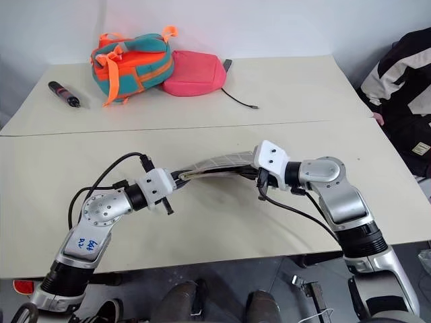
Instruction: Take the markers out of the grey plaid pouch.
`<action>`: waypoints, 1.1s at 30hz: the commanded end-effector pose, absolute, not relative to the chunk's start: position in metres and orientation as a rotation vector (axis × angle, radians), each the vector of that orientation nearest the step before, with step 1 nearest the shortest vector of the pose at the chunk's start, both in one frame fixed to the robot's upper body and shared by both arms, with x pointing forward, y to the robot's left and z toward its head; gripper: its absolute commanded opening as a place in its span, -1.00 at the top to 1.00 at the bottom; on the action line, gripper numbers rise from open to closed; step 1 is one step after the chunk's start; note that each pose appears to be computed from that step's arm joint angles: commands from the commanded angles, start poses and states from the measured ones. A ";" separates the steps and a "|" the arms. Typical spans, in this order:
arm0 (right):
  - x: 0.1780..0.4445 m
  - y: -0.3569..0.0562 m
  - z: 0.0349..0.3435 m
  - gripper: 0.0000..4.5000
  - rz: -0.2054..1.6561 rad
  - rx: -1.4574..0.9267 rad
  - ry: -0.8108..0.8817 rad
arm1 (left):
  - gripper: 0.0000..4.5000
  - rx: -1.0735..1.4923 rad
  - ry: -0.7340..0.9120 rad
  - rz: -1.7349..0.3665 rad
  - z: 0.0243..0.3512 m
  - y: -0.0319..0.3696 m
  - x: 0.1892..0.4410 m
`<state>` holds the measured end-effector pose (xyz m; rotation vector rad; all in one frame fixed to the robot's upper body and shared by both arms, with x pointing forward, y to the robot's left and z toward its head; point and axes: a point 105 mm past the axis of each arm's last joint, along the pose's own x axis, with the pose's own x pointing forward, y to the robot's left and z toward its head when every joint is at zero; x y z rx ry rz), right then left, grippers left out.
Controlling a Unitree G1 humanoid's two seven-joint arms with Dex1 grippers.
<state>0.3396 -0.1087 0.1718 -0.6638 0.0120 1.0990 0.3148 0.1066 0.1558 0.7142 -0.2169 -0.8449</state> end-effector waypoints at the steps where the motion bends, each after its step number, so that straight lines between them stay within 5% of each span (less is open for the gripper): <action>1: 0.343 -0.107 0.178 0.99 1.065 -0.721 -0.046 | 1.00 0.706 -0.285 -0.864 0.170 0.099 0.308; 12: 0.341 -0.082 0.193 0.99 1.098 -0.667 -0.129 | 1.00 0.724 -0.291 -0.909 0.169 0.090 0.306; 21: 0.355 -0.096 0.177 0.99 1.023 -0.940 -0.093 | 1.00 0.596 -0.275 -0.953 0.181 0.086 0.302; 25: 0.358 -0.096 0.181 0.59 1.016 -0.945 -0.104 | 1.00 0.607 -0.264 -0.942 0.180 0.090 0.303; 32: 0.357 -0.094 0.182 -0.46 1.021 -0.945 -0.107 | 1.00 0.568 -0.270 -0.949 0.181 0.085 0.302; 33: 0.357 -0.094 0.181 -0.46 1.022 -0.953 -0.106 | 1.00 0.566 -0.271 -0.951 0.181 0.085 0.302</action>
